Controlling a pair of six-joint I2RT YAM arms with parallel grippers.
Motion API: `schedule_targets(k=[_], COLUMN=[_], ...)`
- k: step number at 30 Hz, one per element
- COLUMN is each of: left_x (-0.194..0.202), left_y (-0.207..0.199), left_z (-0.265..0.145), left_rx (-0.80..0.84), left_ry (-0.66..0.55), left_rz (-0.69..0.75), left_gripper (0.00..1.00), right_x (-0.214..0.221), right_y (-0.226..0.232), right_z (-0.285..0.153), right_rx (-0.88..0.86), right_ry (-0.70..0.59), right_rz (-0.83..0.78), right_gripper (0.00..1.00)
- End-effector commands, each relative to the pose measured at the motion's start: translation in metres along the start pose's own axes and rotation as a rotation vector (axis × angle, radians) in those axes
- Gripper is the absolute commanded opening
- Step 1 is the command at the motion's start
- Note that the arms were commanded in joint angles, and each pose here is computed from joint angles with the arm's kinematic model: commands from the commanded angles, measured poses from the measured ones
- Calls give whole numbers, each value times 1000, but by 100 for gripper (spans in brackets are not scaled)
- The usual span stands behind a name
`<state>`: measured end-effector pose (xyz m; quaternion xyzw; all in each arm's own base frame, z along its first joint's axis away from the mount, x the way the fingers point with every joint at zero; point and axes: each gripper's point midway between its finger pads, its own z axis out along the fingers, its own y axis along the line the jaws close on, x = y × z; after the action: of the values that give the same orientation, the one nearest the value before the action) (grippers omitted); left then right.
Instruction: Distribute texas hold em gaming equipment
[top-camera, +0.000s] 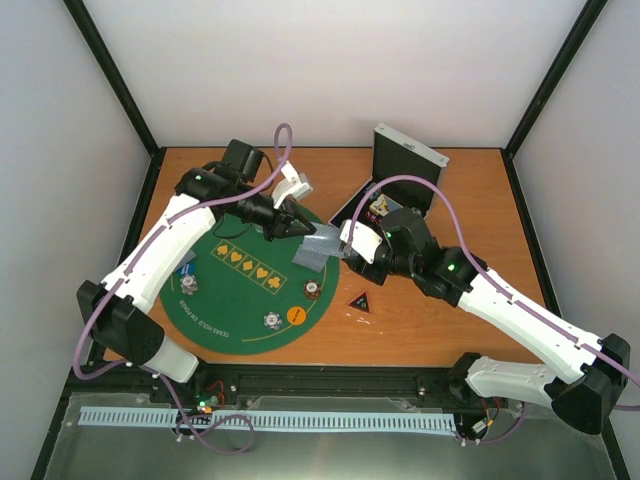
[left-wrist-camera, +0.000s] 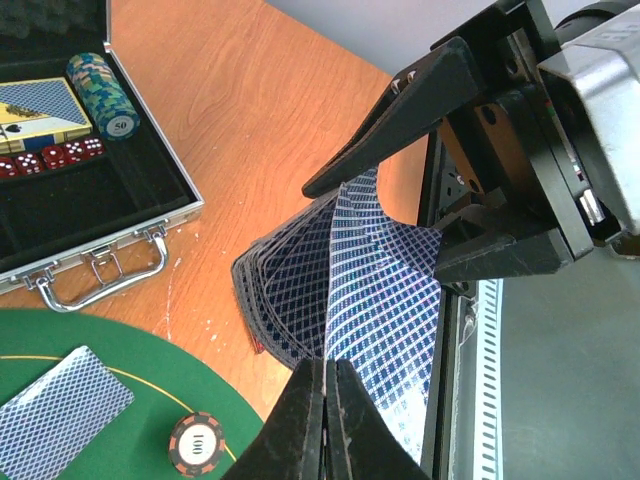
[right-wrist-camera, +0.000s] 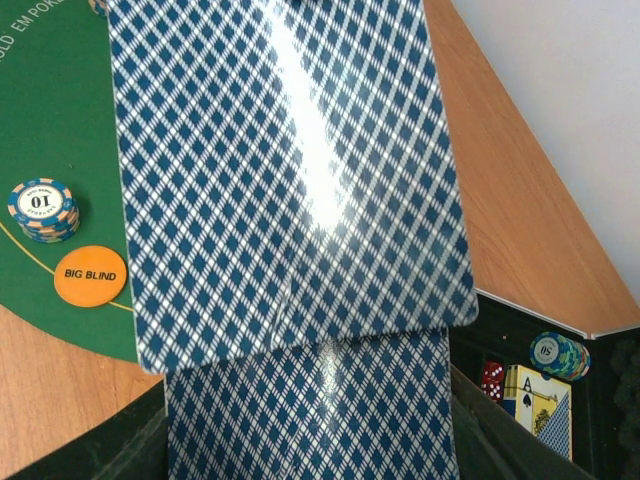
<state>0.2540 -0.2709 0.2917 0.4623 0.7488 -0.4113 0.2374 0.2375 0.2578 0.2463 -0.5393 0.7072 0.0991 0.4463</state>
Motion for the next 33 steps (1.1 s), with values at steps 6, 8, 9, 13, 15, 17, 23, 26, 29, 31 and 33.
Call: schedule_targets(k=[6,8,9,13,15,17,23,26,29,31,33], left_x=[-20,-21,-21,-24,-27,-26,24,66,117,152,188], left_y=[-3,-3,-3,5,17,39,96,121,149,166,183], left_z=[-44,-50,-52,-66,-80,-106,-164,-190,-218,-236,-250], left_rx=[-82,-95,-100,-146,-202,-283,-471,-558,-655,-712,-767], left_ry=[-87,-99,-102,-127,-150,-191,-269,-288,-318,-349,-368], left_rz=[71,76,75,64,40,-14,-239,-388,-537,-624,-693], left_gripper=[1,1,1,1,1,1,1,1,1,1,1], right_x=[-5,-5,-5,-6,-6,-6,-5,-2,-2,-3,-7], right_y=[-7,-7,-7,-7,-7,-6,-4,-1,2,4,5], right_z=[-2,-2,-2,-1,-2,-2,-2,0,1,0,-4], right_rx=[33,33,34,31,30,29,25,18,11,2,-5], right_ry=[-29,-28,-29,-30,-30,-31,-50,-56,-73,-82,-97], right_rz=[-7,-7,-7,-8,-8,-8,-17,-25,-36,-37,-35], right_gripper=[52,52,52,52,52,52,52,52,52,52,52])
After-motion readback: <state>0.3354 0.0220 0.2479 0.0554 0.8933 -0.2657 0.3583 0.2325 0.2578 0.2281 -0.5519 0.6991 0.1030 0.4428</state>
